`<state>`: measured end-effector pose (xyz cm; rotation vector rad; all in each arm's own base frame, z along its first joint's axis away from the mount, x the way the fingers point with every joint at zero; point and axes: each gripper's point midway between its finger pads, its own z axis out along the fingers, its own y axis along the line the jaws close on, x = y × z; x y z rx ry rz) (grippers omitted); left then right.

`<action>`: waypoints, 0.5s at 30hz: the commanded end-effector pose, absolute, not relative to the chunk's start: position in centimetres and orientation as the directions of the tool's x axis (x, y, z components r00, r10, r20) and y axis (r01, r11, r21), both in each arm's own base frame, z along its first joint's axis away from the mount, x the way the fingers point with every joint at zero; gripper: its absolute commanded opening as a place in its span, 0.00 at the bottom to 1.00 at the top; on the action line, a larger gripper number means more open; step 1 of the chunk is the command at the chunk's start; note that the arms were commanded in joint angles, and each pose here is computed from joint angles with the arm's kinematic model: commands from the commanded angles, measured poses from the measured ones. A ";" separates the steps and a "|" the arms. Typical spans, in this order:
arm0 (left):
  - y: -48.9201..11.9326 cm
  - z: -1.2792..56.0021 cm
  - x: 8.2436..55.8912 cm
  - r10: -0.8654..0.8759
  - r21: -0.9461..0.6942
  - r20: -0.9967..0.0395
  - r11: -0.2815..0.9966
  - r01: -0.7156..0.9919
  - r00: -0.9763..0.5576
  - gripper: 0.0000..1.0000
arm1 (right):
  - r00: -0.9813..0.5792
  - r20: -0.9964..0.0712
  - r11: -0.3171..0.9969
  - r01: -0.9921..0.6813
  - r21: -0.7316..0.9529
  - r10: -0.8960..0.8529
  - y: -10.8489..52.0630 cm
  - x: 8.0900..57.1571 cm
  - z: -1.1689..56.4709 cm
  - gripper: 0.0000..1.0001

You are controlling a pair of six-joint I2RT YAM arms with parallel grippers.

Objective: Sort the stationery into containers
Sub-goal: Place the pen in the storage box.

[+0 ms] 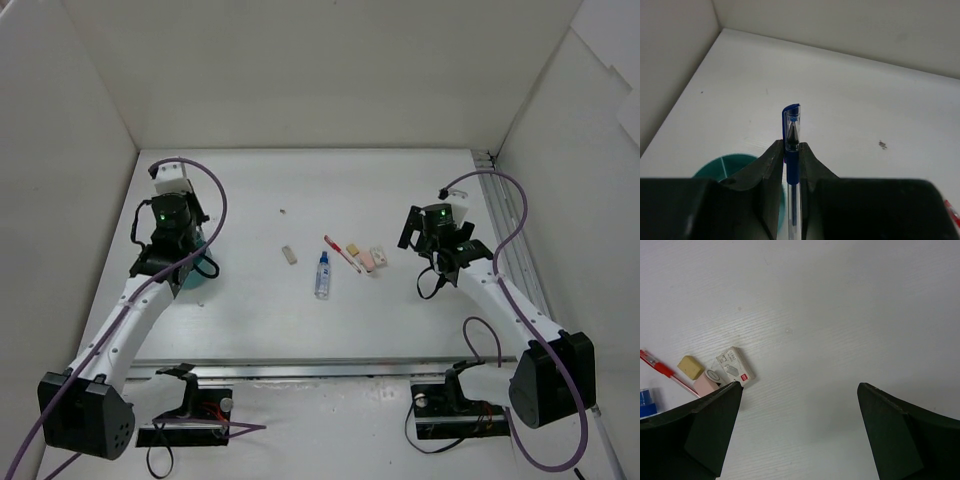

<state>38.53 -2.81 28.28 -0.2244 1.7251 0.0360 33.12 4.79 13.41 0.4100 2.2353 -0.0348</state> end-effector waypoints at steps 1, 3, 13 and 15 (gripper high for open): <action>0.3 31.7 39.0 -0.115 -0.114 -0.993 0.962 -0.247 0.012 0.00 | -0.539 -0.793 0.945 0.294 0.141 0.286 4.7 34.1 15.3 0.98; 2.5 31.5 38.8 -0.101 -0.102 -0.995 0.944 -0.315 0.022 0.00 | -0.536 -0.794 0.946 0.292 0.143 0.286 4.7 34.1 15.4 0.98; 7.1 29.6 39.9 -0.116 -0.121 -0.993 0.902 -0.414 0.036 0.00 | -0.538 -0.794 0.948 0.284 0.145 0.283 4.8 33.9 15.2 0.98; 7.5 29.0 40.1 -0.127 -0.130 -0.991 0.894 -0.429 0.035 0.00 | -0.536 -0.796 0.947 0.287 0.142 0.281 4.6 33.8 15.2 0.98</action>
